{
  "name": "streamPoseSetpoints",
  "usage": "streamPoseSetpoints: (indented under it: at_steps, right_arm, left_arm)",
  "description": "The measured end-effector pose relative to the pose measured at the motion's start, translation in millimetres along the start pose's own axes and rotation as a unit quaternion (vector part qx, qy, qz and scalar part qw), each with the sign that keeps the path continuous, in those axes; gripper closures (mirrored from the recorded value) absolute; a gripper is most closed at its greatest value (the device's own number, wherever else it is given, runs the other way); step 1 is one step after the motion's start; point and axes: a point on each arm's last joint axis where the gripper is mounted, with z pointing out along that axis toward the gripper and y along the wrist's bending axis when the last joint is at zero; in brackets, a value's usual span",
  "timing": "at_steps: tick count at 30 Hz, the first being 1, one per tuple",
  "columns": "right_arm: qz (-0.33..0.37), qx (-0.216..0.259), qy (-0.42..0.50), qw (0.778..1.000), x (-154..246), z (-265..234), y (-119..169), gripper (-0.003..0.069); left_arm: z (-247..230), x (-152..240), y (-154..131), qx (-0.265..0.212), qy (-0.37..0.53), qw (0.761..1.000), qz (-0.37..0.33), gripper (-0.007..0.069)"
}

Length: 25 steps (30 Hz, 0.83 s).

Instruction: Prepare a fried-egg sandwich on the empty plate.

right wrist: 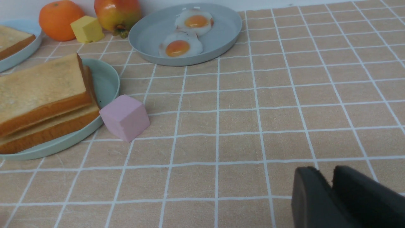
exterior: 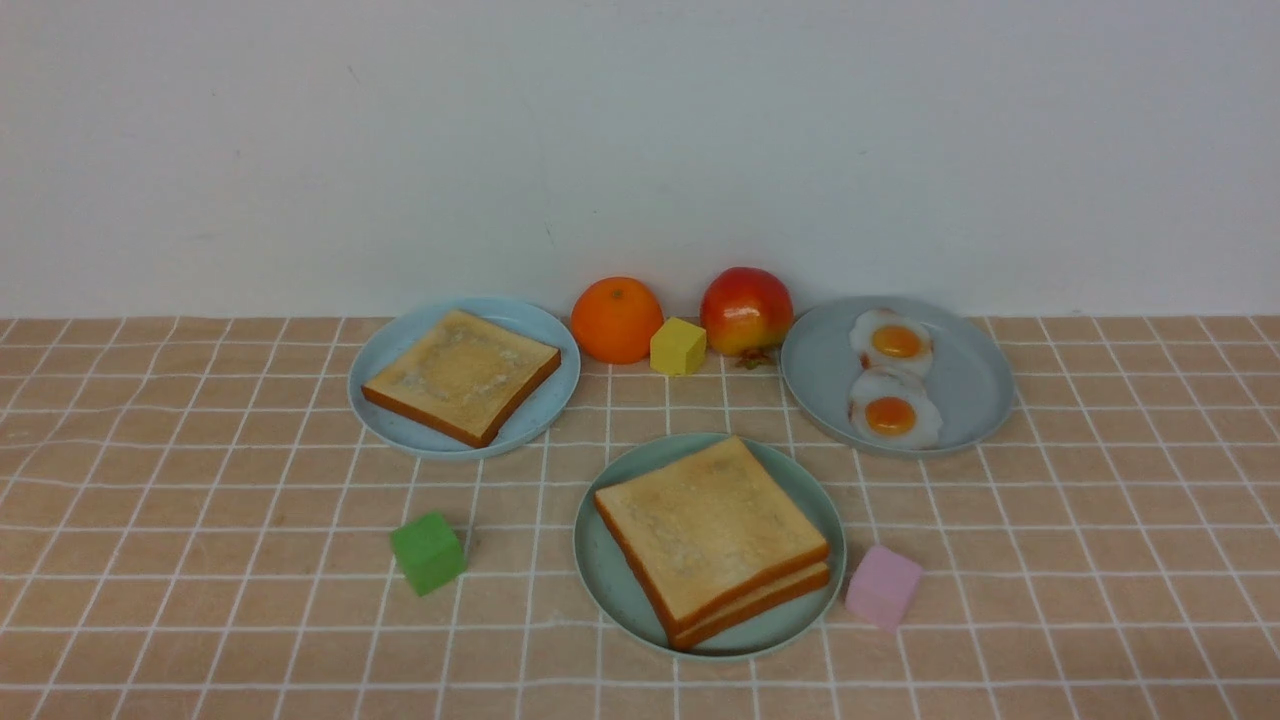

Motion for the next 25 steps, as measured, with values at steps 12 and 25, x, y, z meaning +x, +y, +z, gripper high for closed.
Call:
streamPoseSetpoints:
  at_steps: [12, 25]
  right_arm:
    - [0.0, 0.0, 0.0, 1.0, 0.0, 0.0, 0.0, 0.0521]
    - [0.0, 0.0, 0.0, 1.0, 0.0, 0.0, 0.0, 0.051]
  left_arm:
    - [0.0, 0.0, 0.0, 0.0, 0.0, 1.0, 0.0, 0.0608]
    - [0.0, 0.0, 0.0, 0.0, 0.0, 1.0, 0.0, 0.0596]
